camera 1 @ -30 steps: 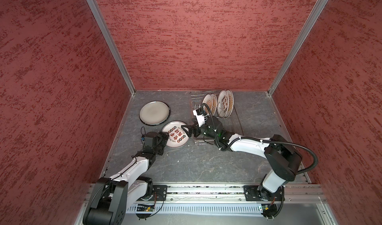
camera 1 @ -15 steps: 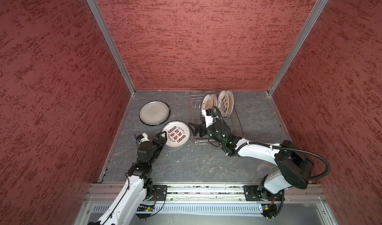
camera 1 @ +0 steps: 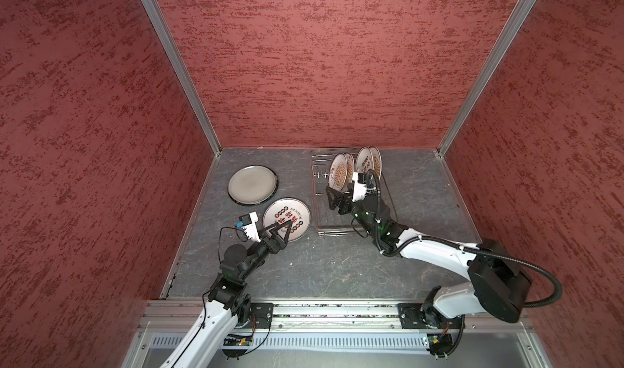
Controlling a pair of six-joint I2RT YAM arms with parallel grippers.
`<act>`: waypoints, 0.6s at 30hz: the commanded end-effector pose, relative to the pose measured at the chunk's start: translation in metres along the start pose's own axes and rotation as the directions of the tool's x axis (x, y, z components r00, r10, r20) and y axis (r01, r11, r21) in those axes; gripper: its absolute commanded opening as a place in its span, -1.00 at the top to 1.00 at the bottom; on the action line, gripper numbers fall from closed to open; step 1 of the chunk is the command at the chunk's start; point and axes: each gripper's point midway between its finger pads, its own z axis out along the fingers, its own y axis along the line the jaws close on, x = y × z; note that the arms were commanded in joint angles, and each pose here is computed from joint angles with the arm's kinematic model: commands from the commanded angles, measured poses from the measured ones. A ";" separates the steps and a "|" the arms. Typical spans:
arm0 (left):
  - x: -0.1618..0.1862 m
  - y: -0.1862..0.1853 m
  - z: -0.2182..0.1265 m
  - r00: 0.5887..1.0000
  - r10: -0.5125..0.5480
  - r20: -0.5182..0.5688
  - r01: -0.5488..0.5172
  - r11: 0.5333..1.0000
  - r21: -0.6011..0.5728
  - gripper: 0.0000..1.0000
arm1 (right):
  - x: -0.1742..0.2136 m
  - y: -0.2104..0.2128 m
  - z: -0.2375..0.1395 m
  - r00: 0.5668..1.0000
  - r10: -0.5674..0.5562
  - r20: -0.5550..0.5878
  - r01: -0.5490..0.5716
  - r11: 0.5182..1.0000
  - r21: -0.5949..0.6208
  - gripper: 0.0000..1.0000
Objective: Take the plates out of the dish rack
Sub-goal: 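Move the right gripper back to the rack toward the next printed plate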
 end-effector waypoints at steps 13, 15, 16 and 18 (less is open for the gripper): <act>0.004 -0.012 0.015 0.997 0.069 -0.027 -0.068 0.996 0.059 -0.99 | -0.054 -0.091 0.008 1.000 -0.015 -0.017 0.019 0.970 0.243 -0.87; 0.006 -0.014 0.017 0.997 0.069 -0.039 -0.066 0.996 0.067 -0.99 | -0.055 -0.092 0.013 1.000 -0.024 -0.018 0.028 0.966 0.256 -0.79; 0.006 -0.015 0.017 0.997 0.069 -0.040 -0.066 0.995 0.071 -0.99 | -0.056 -0.094 0.015 0.999 -0.029 -0.022 0.034 0.963 0.269 -0.72; 0.008 -0.016 0.017 0.997 0.066 -0.045 -0.063 0.995 0.073 -0.99 | -0.055 -0.100 0.020 0.998 -0.040 -0.043 0.051 0.951 0.306 -0.46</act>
